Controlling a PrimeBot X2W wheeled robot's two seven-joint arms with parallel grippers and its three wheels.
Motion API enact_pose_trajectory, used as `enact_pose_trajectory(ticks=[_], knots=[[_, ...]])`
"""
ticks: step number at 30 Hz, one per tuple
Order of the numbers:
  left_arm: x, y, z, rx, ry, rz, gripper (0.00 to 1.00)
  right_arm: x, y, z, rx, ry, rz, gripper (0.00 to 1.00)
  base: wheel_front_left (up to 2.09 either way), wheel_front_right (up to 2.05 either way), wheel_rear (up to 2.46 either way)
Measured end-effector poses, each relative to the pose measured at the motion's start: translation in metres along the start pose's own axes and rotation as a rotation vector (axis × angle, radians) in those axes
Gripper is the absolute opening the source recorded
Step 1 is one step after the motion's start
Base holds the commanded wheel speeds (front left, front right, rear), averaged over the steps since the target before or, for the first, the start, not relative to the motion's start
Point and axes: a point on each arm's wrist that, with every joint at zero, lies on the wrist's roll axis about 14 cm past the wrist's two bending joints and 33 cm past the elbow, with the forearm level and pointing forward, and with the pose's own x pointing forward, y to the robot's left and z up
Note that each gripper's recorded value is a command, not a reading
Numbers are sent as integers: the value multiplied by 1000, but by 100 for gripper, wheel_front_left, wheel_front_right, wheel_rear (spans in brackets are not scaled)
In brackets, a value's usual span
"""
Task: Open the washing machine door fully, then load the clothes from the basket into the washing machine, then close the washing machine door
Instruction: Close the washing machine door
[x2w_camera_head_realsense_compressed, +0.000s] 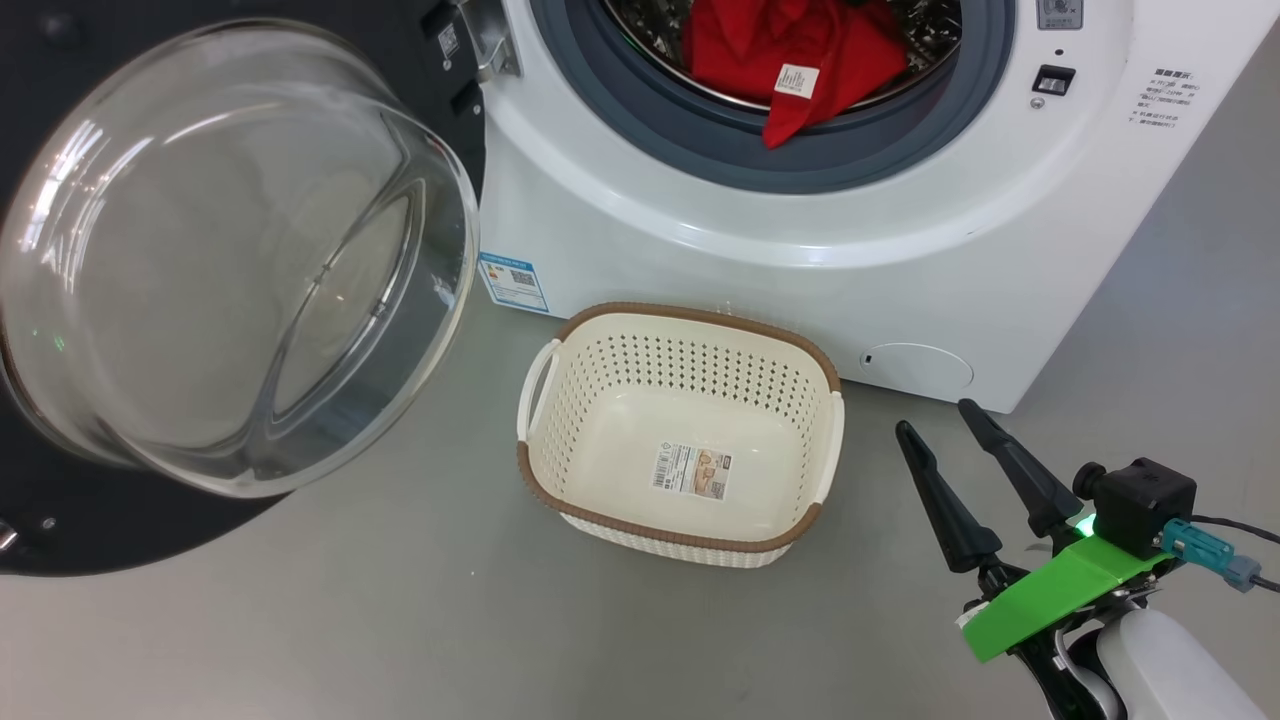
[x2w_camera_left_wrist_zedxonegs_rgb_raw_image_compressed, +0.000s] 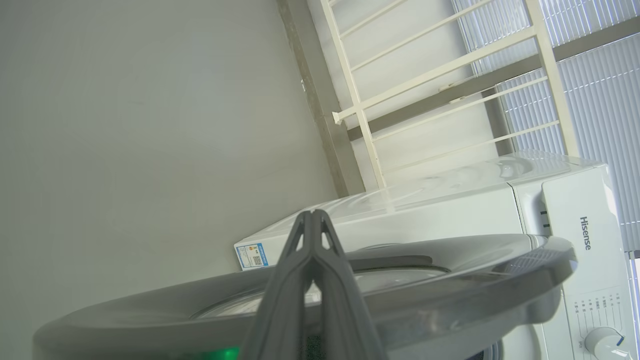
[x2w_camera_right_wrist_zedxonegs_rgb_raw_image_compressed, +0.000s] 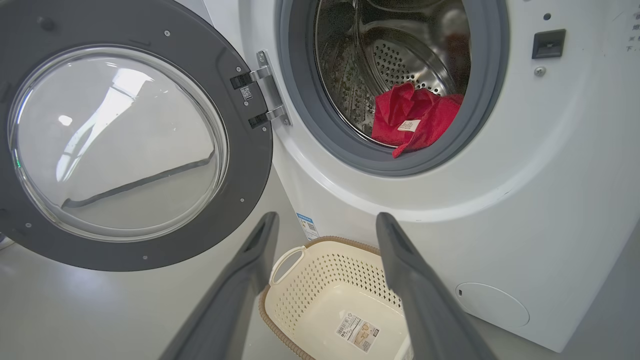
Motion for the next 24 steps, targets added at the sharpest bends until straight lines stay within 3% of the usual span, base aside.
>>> enact_pose_trajectory(ticks=[24], knots=[[-43,-15,-60,139,366,-81,0,3,22,12,-9,-26,37,100,0,0,0]])
